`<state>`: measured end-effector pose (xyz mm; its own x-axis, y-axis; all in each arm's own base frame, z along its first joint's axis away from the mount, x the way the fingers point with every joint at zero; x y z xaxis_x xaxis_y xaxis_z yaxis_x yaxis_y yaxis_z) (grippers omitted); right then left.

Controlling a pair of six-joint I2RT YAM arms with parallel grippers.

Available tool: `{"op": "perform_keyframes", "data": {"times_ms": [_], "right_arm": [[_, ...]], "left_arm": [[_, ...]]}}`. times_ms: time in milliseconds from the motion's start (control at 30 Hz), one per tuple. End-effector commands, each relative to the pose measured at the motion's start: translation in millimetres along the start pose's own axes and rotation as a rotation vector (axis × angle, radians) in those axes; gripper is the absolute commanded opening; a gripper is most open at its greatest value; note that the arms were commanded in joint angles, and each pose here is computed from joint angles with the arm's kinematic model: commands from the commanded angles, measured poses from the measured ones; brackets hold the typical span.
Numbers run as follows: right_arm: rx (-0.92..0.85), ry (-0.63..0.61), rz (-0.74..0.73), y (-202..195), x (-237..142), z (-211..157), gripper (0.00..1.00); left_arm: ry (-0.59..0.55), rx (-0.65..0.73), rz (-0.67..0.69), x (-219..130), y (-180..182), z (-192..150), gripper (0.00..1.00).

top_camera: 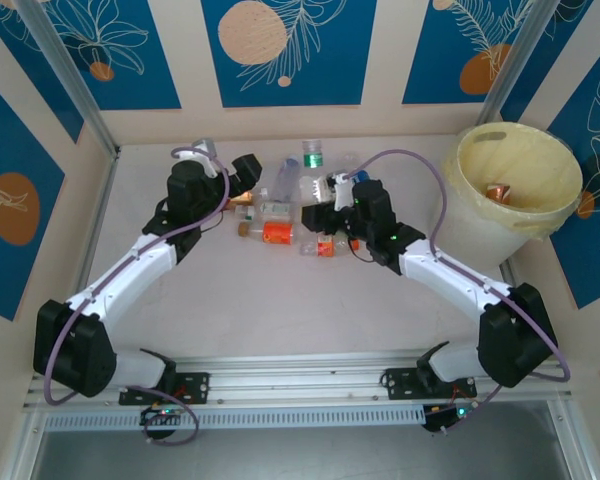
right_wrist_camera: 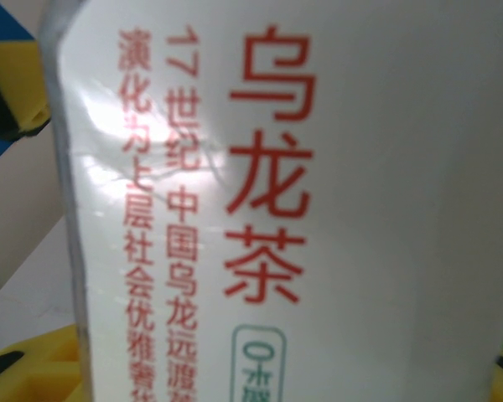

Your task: Put the plastic bottles in the bin

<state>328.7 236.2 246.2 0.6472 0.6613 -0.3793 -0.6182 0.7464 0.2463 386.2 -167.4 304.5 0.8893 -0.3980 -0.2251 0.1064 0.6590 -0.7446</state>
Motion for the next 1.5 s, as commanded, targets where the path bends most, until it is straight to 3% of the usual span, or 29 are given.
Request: {"op": "perform_keyframes", "data": {"times_ms": [0,400,567,767,900,1067,1167,1267,1467], "right_arm": [[-0.027,-0.049,-0.090,-19.2,-23.1,14.7,0.47],[-0.027,-0.253,-0.402,-94.7,-110.8,89.4,0.48],[-0.051,-0.265,-0.697,-137.4,-151.3,119.6,0.48],[-0.090,-0.373,-0.897,-160.7,-209.7,152.3,0.49],[-0.069,-0.336,-1.110,-192.7,-246.6,141.4,0.52],[-0.039,-0.278,-1.259,-225.2,-283.9,121.4,0.52],[0.022,-0.238,-1.256,-242.7,-298.0,109.8,0.53],[0.143,-0.106,-1.204,-259.7,-294.4,86.4,0.53],[0.186,0.054,-1.209,-274.4,-287.1,54.2,0.55]], "left_arm": [[-0.053,0.042,0.115,-6.6,21.0,5.1,1.00],[0.075,0.031,0.178,2.0,42.0,-22.6,1.00],[0.083,0.007,0.156,3.1,42.9,-27.9,1.00],[0.080,0.004,0.165,1.3,45.8,-28.5,1.00],[0.073,0.003,0.191,0.0,51.7,-29.6,1.00],[0.045,0.015,0.218,-4.4,56.8,-25.6,1.00],[0.038,0.014,0.238,-3.8,59.9,-24.8,1.00],[0.029,0.015,0.284,-2.8,66.2,-23.4,1.00],[0.008,0.033,0.312,-0.4,65.6,-15.8,1.00]]}}
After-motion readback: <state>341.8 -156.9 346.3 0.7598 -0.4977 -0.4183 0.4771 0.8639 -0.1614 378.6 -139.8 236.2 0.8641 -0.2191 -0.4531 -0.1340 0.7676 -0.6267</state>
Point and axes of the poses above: each hand's point on the last joint's axis, 136 mm out from that joint toward the fingers, its own x axis out along the fingers, its own y axis along the line the jaws close on, z = x × y, the point moved 3 cm from there along -x, back along the fingers, and after that the axes turned 11 degrees about -x, right-handed, at the moved point
